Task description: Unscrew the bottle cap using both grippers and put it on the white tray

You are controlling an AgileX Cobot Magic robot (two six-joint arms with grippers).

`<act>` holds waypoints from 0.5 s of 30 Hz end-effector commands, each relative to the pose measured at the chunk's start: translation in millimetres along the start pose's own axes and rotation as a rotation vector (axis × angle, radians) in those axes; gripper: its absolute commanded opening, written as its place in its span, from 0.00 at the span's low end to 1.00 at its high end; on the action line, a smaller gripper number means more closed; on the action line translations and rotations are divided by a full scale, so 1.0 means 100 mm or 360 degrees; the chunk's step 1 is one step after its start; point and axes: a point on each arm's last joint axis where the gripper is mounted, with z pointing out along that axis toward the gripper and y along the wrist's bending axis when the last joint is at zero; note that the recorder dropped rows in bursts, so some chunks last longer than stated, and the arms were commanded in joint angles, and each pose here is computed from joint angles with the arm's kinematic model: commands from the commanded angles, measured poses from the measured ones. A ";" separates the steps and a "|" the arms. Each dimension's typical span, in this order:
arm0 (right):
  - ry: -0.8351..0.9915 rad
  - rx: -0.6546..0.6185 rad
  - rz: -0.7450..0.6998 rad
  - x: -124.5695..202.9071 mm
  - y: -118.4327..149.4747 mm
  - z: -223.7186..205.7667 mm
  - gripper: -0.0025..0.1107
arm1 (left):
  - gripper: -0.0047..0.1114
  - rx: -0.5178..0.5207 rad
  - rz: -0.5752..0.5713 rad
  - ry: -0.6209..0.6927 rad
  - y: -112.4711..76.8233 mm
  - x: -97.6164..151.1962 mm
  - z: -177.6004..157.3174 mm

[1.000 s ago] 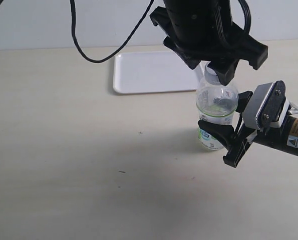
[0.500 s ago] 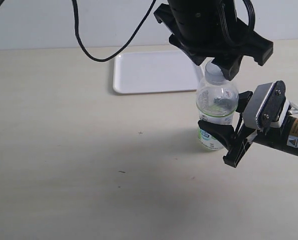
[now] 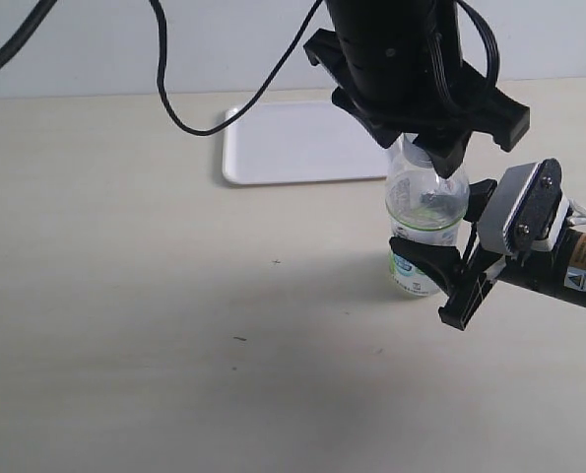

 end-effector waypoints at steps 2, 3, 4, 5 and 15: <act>0.0064 0.0004 -0.0006 0.04 -0.01 0.00 0.02 | 0.53 0.0010 0.0007 -0.0033 -0.02 -0.01 -0.09; 0.0064 0.0004 -0.0006 0.04 -0.01 0.00 0.02 | 0.53 0.0011 0.0004 -0.0036 -0.02 -0.01 -0.09; 0.0064 0.0004 -0.0006 0.04 -0.01 0.00 0.02 | 0.53 0.0011 0.0004 -0.0041 -0.02 -0.01 -0.09; 0.0064 0.0004 -0.0006 0.04 -0.01 0.00 0.02 | 0.53 0.0011 0.0004 -0.0047 -0.02 -0.01 -0.09; 0.0064 0.0004 -0.0002 0.04 -0.01 0.00 0.02 | 0.53 0.0066 -0.0020 -0.0054 -0.05 -0.02 -0.09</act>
